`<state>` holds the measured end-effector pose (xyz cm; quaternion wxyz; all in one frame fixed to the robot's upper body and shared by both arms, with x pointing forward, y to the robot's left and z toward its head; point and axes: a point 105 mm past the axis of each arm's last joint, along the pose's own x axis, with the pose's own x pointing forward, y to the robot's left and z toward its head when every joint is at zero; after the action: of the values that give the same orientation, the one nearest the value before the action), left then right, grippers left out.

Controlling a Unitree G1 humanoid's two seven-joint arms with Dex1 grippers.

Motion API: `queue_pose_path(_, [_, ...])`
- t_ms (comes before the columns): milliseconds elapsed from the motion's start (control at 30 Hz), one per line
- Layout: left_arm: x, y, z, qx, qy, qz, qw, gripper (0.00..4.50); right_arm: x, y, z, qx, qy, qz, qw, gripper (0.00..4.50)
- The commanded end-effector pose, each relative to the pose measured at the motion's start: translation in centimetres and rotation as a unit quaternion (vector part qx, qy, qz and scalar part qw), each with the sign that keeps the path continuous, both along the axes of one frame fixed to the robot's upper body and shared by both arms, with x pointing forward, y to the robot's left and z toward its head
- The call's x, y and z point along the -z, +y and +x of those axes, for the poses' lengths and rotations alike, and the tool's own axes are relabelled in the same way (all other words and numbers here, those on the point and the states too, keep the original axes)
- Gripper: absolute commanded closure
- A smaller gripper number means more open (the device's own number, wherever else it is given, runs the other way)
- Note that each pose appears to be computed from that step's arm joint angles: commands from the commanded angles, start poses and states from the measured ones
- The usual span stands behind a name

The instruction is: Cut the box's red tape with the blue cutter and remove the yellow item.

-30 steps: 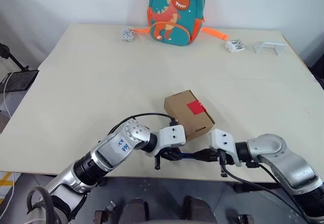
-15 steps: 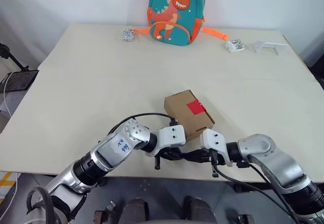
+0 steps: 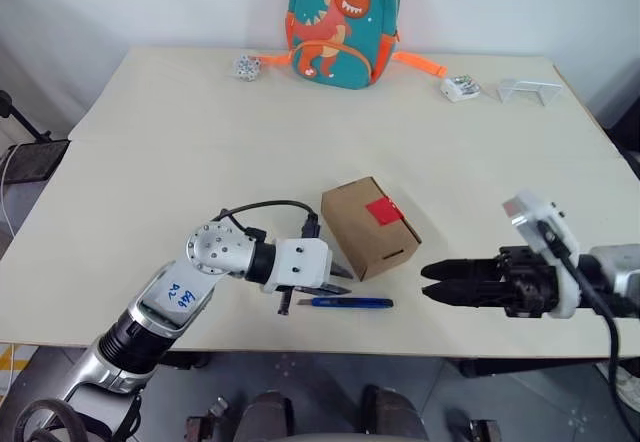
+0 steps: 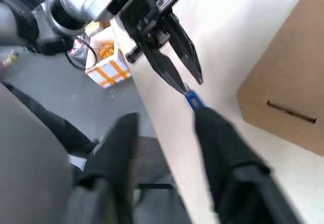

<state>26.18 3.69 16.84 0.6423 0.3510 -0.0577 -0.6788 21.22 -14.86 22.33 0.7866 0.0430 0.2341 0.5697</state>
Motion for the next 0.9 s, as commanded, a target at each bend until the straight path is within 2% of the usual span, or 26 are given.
queue_pose_path(33, [-1.5,-0.7,0.5,0.002,-0.045,-0.008,0.999,3.59,-1.2,0.9,0.0,0.027,0.033,-0.004,0.999,1.24])
queue_pose_path(133, [-1.8,-1.0,0.8,-0.001,-0.049,-0.015,0.999,3.59,-1.2,1.6,0.1,0.044,0.056,-0.019,0.997,0.2])
queue_pose_path(233, [-1.6,-1.1,0.9,-0.003,-0.043,-0.015,0.999,3.59,-1.0,2.0,0.4,0.053,0.055,-0.025,0.997,0.07])
queue_pose_path(300, [-1.0,-0.2,0.4,0.006,-0.023,-0.004,1.0,3.59,-0.1,2.2,-0.6,0.028,0.048,-0.041,0.998,0.07])
queue_pose_path(333, [-0.4,0.5,0.1,-0.003,0.013,0.001,1.0,3.59,0.4,2.2,-0.9,0.013,0.026,-0.052,0.998,0.07])
queue_pose_path(467, [3.0,2.5,0.1,-0.079,0.115,0.029,0.99,2.73,0.9,2.0,-0.3,-0.002,-0.076,-0.046,0.996,0.0])
queue_pose_path(600, [3.8,1.8,-0.6,-0.069,0.108,0.035,0.991,1.49,2.7,1.4,-0.4,-0.022,-0.122,-0.071,0.99,0.0])
queue_pose_path(733, [4.9,1.5,-1.0,-0.073,0.123,0.056,0.988,0.3,3.4,1.4,-1.3,-0.039,-0.127,-0.072,0.988,0.0])
queue_pose_path(900, [6.4,1.4,-0.6,-0.094,0.131,0.085,0.983,0.3,3.4,1.5,-1.9,-0.041,-0.124,-0.066,0.989,0.0])
